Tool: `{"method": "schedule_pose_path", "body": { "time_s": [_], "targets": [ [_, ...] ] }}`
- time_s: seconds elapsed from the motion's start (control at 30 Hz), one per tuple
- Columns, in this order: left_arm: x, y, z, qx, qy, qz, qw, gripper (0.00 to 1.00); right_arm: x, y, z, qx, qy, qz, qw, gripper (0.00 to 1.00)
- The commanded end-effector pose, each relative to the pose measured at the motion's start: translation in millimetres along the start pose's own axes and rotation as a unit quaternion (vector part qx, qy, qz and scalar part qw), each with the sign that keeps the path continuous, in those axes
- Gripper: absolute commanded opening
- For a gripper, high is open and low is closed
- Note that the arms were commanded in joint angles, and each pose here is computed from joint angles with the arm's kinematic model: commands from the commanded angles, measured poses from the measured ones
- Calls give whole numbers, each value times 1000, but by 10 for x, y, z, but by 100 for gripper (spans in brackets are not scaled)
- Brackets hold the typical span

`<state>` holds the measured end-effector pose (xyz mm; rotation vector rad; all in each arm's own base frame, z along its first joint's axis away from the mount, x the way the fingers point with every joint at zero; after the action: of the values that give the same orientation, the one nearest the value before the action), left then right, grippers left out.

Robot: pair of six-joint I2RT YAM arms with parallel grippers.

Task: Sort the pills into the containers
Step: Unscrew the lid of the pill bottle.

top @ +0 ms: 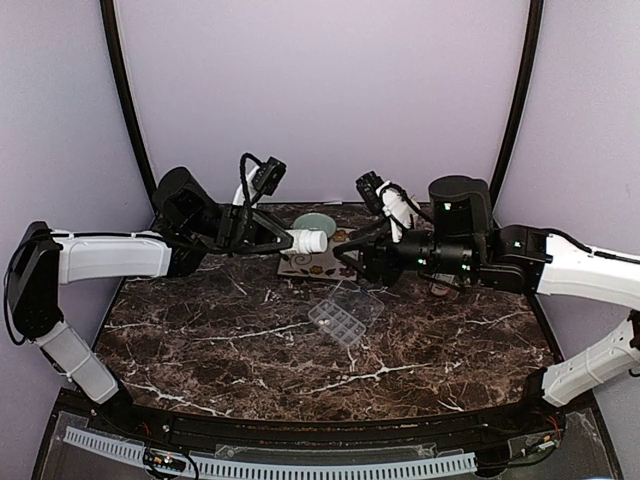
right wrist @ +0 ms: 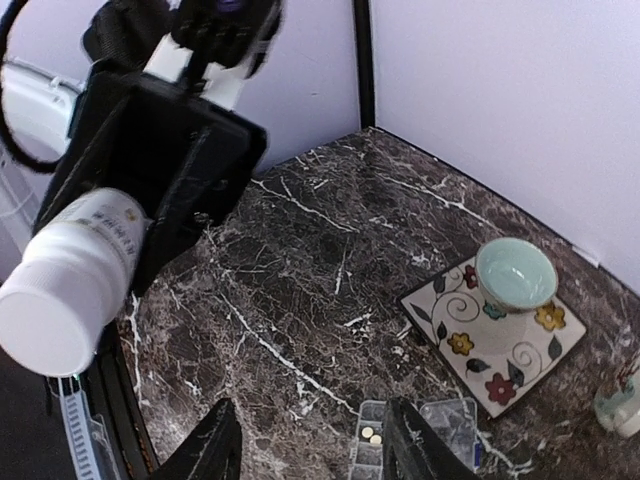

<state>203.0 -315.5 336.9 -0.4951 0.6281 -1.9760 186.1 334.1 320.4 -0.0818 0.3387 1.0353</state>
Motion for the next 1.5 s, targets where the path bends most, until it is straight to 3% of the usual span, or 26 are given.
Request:
{"method": "schedule_pose_path", "body": {
  "time_s": [0.0, 0.23, 0.5, 0.6, 1.07, 1.47],
  "targets": [
    [-43, -101, 71, 49, -14, 17, 999, 0, -164, -261, 189, 155, -40, -9, 987, 47],
    [-79, -43, 57, 69, -20, 45, 996, 0, -328, -452, 348, 317, -70, 50, 945, 48],
    [-98, -10, 46, 80, -22, 60, 995, 0, -311, -375, 422, 414, -64, 139, 897, 52],
    [-112, 2, 51, 82, -23, 65, 994, 0, -305, -343, 415, 429, -62, 157, 887, 56],
    [-101, 109, 108, 85, -22, 70, 994, 0, -110, -271, 181, 463, -20, 188, 866, 57],
    [-94, 241, 112, 77, -16, 81, 994, 0, -1, -129, 197, 463, -10, 212, 860, 57]
  ]
}}
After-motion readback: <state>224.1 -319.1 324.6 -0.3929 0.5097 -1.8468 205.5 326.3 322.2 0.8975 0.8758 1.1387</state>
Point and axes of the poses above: each gripper's point midway between its finger pads, its own x axis out along the fingers, its own y axis along the line the jaws close on, z = x × y, the point moved 4 cm from there along -x, back along the fingers, and after that the axes turned 1 degree about x, right-handed, at the moved point
